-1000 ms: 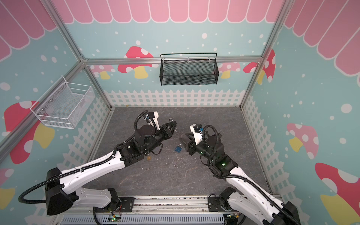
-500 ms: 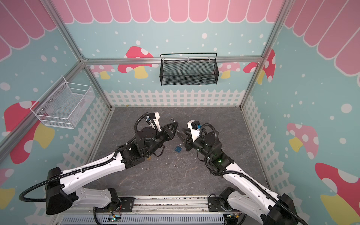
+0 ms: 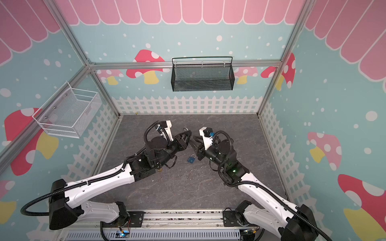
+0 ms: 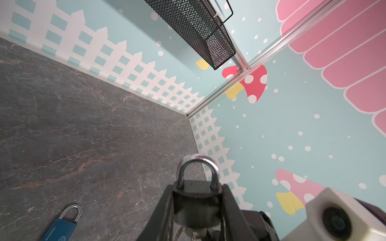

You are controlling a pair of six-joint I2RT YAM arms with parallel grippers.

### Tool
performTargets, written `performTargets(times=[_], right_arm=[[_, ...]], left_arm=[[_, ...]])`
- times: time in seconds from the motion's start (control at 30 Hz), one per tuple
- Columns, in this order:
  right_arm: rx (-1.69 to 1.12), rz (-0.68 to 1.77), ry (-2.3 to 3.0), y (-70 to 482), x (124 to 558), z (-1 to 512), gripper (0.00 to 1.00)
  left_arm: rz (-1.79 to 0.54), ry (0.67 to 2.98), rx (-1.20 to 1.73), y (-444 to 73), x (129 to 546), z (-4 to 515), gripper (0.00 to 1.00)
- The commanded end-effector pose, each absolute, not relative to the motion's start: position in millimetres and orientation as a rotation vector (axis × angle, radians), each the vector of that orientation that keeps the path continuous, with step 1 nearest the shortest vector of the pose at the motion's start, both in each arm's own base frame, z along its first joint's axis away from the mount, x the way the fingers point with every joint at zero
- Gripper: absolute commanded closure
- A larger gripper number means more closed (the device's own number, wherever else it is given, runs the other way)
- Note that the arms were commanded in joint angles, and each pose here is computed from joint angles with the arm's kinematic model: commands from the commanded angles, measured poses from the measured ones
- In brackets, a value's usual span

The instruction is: Unlock with the key

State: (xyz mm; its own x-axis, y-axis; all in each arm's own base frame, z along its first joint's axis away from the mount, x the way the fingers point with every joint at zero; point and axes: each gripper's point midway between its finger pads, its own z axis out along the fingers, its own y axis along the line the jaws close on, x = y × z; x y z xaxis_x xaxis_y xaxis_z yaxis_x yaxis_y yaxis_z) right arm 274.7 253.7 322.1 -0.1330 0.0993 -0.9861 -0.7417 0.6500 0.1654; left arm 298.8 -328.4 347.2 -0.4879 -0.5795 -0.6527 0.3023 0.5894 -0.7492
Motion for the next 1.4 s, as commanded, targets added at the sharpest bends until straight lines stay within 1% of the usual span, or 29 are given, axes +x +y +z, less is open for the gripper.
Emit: performTargets(times=[0.0,0.1,0.17,0.27,0.33,0.5,0.77,1.13,1.37], right_arm=[[-0.556,0.785,1.476,256,275,345,0.67],[-0.553,0.778,1.481,256,278,344,0.7],[-0.547,0.77,1.484,256,280,344,0.77],[-0.545,0.769,1.492,256,281,343,0.81],[-0.547,0.771,1.499,257,281,342,0.86],[-0.545,0.82,1.498,261,278,346,1.0],[-0.503,0.981,1.546,270,270,348,1.0],[-0.541,1.266,1.488,280,236,372,1.0],[-0.485,1.401,1.497,281,230,376,1.0]], left_arm=[[-1.096,1.743,-0.238,-325,296,361,1.0],[-1.106,1.743,-0.236,-327,295,362,1.0],[-1.107,1.745,-0.233,-327,294,362,1.0],[-1.107,1.739,-0.24,-325,294,362,1.0],[-1.118,1.736,-0.241,-325,293,363,1.0],[-1.15,1.735,-0.27,-326,290,361,1.0],[-1.237,1.727,-0.329,-324,284,354,1.0],[-1.319,1.704,-0.383,-312,280,346,1.0],[-1.385,1.687,-0.413,-310,281,342,1.0]])
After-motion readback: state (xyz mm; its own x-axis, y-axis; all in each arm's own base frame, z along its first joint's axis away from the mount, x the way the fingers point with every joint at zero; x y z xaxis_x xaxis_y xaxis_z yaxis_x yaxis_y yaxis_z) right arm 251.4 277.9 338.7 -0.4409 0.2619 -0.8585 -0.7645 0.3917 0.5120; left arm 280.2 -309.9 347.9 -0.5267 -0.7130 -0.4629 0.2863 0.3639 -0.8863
